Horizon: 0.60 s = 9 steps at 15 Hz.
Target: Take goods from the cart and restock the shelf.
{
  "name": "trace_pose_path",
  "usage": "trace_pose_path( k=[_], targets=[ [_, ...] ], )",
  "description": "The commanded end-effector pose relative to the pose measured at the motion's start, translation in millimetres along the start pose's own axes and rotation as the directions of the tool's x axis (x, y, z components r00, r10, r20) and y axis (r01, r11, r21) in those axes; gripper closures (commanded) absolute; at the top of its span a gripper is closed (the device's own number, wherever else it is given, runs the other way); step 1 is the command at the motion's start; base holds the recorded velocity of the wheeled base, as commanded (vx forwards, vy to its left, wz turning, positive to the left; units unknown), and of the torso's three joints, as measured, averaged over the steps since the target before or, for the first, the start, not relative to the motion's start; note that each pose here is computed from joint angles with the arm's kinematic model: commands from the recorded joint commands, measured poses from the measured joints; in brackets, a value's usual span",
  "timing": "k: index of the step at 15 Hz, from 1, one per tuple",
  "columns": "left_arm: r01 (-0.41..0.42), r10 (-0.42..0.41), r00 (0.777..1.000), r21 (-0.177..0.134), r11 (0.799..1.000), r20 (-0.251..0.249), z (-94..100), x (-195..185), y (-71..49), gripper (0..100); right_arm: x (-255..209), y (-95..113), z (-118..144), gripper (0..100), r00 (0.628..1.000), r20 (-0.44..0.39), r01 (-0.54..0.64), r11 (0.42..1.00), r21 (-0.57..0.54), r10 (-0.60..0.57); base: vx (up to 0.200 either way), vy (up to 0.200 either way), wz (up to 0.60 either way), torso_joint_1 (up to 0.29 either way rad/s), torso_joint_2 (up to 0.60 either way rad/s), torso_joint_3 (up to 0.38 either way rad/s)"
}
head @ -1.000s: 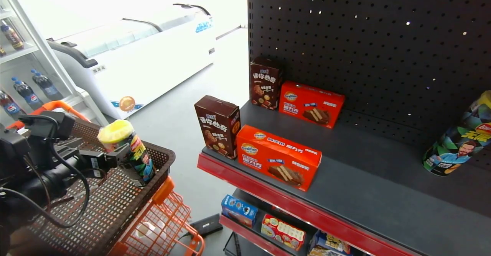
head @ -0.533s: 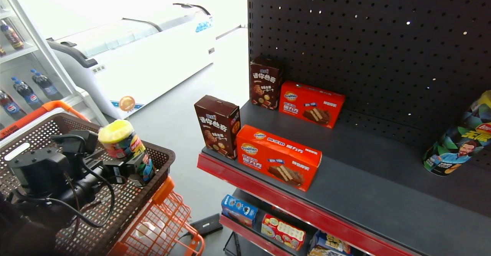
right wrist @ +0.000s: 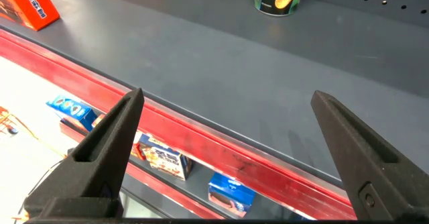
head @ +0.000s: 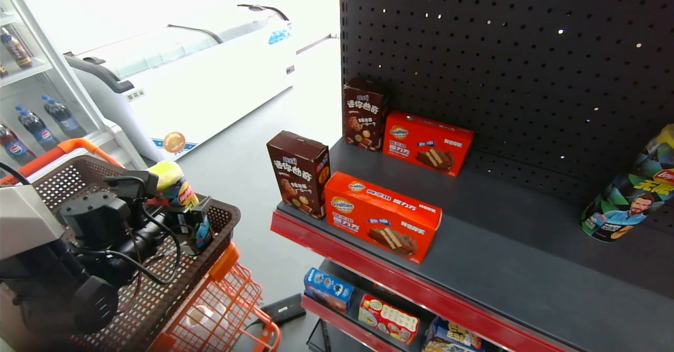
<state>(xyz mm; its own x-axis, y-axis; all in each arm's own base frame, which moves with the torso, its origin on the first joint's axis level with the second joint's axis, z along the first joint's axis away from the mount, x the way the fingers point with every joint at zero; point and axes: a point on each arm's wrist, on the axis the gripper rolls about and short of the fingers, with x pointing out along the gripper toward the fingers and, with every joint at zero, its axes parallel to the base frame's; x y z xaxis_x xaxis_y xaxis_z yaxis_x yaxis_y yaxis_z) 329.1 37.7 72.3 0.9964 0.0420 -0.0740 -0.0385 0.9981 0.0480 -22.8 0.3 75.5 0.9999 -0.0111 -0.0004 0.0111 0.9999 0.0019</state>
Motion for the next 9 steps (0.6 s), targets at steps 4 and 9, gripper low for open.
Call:
trace_pose_path(
  k=[4, 9],
  targets=[
    [0.022, -0.023, 1.000, -0.008, 1.000, -0.003, -3.0, 6, -7.8, 0, 0, 0, 0, 0, 1.000, 0.000, 0.000, 1.000, 0.001, 0.000, 0.000, 0.000, 0.00, 0.000, 0.00, 0.000],
    [0.038, -0.038, 0.998, 0.007, 0.999, 0.057, 5.7, 12, -12.4, 0, 0, 0, 0, 0, 1.000, 0.000, -0.002, 1.000, 0.000, 0.002, 0.000, 0.000, 0.00, 0.000, 0.00, 0.000]
  ],
)
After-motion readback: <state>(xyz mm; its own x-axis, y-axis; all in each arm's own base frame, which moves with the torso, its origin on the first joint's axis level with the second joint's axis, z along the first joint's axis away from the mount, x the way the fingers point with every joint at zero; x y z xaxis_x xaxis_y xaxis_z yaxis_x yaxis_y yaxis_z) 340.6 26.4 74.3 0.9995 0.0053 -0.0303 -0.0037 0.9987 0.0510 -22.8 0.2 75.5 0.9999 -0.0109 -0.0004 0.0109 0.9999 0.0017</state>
